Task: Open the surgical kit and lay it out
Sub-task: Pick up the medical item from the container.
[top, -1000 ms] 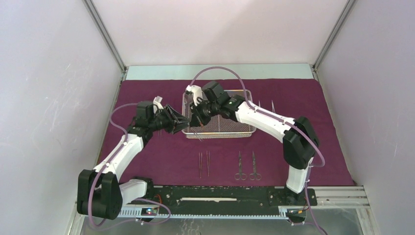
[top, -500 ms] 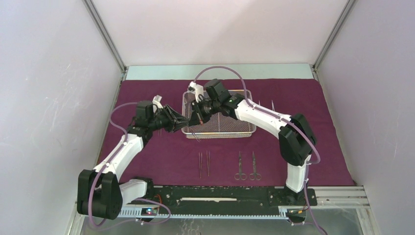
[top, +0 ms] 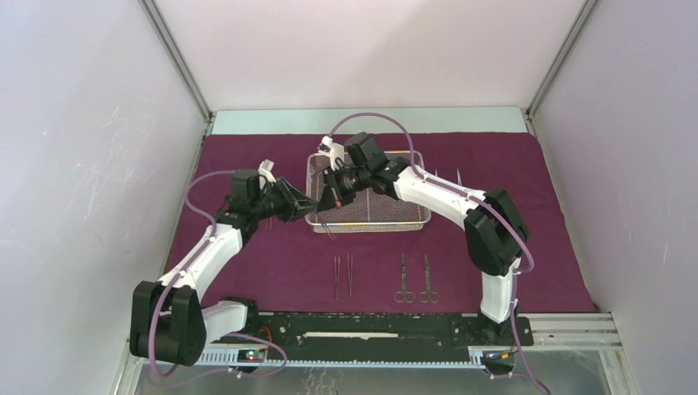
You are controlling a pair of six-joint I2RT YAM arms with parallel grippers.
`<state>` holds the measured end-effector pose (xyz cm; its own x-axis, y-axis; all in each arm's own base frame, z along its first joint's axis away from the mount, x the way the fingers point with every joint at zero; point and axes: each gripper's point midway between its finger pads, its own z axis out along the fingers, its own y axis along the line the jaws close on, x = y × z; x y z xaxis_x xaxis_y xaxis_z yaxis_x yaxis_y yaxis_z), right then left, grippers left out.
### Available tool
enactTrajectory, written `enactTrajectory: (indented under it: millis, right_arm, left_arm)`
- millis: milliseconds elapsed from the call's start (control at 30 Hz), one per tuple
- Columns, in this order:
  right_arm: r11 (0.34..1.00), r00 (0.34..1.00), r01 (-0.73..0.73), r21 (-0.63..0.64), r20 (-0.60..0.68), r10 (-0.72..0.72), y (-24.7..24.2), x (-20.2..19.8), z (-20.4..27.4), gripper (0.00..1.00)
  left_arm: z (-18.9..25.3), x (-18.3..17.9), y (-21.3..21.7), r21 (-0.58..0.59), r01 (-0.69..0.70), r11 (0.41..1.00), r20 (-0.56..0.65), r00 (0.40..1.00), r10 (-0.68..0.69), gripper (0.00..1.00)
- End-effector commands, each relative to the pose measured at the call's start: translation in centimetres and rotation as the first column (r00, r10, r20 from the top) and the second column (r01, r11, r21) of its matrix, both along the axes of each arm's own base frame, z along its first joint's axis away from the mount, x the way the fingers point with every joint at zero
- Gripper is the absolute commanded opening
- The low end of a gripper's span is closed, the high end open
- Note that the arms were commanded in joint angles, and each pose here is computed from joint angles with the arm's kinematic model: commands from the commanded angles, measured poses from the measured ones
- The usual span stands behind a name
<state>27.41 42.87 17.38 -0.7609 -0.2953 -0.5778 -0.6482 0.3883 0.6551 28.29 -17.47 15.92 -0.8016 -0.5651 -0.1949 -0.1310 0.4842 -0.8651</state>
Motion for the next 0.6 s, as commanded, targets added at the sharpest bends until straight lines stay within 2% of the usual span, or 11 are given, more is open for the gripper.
enactTrajectory:
  millis: [0, 133, 367, 567]
  right_arm:
    - [0.998, 0.999, 0.023, 0.052, 0.025, -0.024, 0.9, 1.4, 1.6, 0.0]
    - [0.998, 0.999, 0.05, 0.026, 0.018, -0.05, 0.6, 1.7, 1.3, 0.0]
    - [0.995, 0.995, 0.102, -0.011, 0.021, -0.102, 0.0, 2.7, 1.2, 0.04]
    - [0.978, 0.98, 0.2, -0.059, 0.027, -0.199, -1.0, 3.9, 1.7, 0.21]
  left_arm:
    - [-1.2, -0.8, -0.4, 0.027, 0.041, 0.999, -0.002, 0.999, -0.041, 0.21]
    - [-1.5, -0.8, -0.3, 0.035, 0.04, 0.999, -0.005, 0.999, -0.04, 0.08]
    - [-2.0, -0.6, -0.2, 0.045, 0.037, 0.998, -0.014, 0.999, -0.036, 0.04]
    - [-2.2, -0.2, 0.0, 0.057, 0.017, 0.998, -0.01, 1.0, -0.017, 0.01]
